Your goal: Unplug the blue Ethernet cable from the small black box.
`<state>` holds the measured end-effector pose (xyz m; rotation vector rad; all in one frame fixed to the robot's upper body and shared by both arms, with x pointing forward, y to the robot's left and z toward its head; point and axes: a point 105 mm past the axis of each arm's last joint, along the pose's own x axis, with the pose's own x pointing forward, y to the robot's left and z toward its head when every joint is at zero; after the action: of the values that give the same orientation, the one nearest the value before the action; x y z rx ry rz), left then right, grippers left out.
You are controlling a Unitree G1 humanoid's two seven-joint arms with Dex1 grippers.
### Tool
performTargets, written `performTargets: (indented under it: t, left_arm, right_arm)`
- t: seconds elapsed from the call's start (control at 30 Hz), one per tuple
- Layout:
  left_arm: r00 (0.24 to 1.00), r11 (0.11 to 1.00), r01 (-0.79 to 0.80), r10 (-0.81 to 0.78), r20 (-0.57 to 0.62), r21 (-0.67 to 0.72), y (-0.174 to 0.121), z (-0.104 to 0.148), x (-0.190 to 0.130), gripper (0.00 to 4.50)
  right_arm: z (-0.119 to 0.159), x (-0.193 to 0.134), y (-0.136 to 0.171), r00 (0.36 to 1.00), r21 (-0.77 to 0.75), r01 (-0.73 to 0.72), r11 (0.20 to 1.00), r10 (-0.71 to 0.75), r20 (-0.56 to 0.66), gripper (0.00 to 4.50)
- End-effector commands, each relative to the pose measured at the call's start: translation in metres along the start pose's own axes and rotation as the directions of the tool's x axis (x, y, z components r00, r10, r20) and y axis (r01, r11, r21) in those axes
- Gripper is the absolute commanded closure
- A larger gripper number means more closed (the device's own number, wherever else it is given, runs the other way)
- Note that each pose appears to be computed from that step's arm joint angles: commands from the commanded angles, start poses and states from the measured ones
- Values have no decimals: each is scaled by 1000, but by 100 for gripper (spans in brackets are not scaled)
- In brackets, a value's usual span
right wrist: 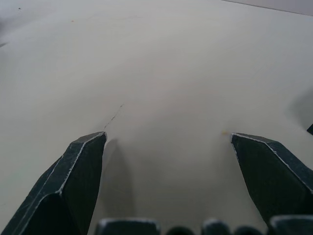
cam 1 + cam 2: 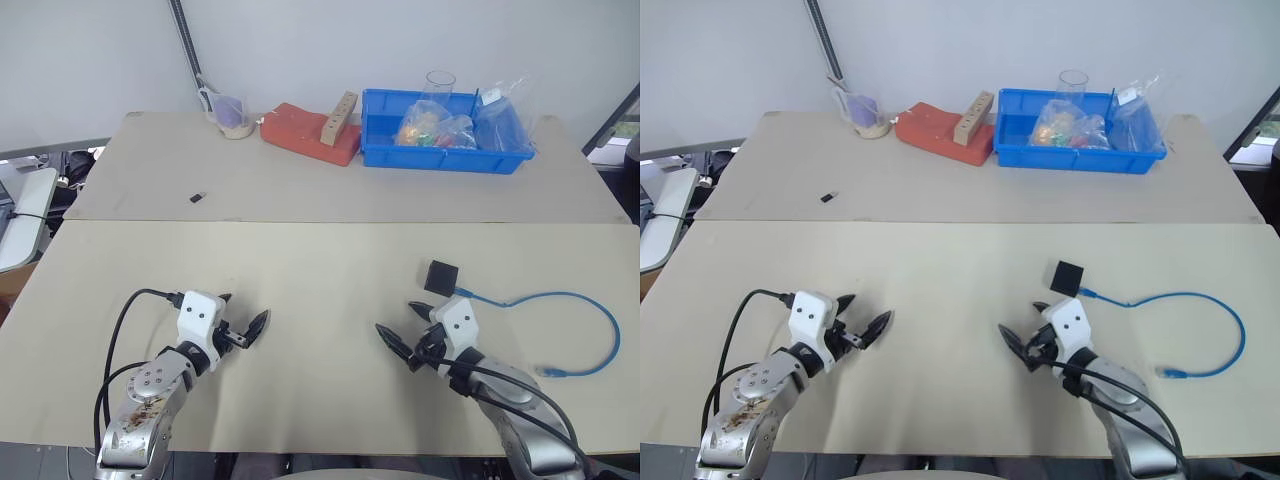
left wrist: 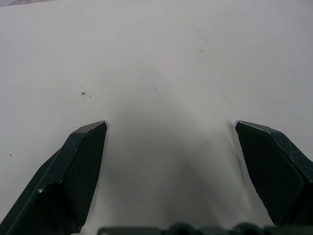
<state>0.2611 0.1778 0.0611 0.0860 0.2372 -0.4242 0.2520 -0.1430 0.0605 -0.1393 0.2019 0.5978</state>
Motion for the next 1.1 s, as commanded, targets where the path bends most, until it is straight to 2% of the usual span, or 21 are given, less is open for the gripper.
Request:
performTargets:
  t: [0.03,0.2,0.27,0.47,0.63,0.77,0.87,1.1]
  left_arm:
    - [999,999,29,-30,38,25,-3,11,1,4]
    - [982,985,169,-172,81,44,-13,32,-1,4]
    - [953,955,284,-291,82,83,-24,41,-4,4]
    - [813,796,562,-582,31,227,-51,65,-8,4]
    - [690,659,668,-723,45,347,-72,94,-2,4]
    - [581,551,704,-810,83,448,-92,120,4,4]
    - [530,517,710,-839,122,478,-100,135,8,4]
    - [465,448,736,-879,101,508,-108,137,7,4]
  right_arm:
    - [2,-5,2,1000,1,-24,1000,24,1,0]
    - [23,-31,11,991,-28,-131,991,131,12,0]
    - [29,-46,11,986,-54,-163,985,163,-21,0]
    - [42,-85,-9,979,-114,-180,977,166,-121,0]
    - [49,-104,-44,983,-166,-104,981,76,-167,0]
    - [58,-104,-77,986,-228,-59,972,21,-168,0]
    - [57,-98,-93,980,-273,-93,958,39,-195,0]
    - [54,-70,-114,955,-298,-232,926,158,-252,0]
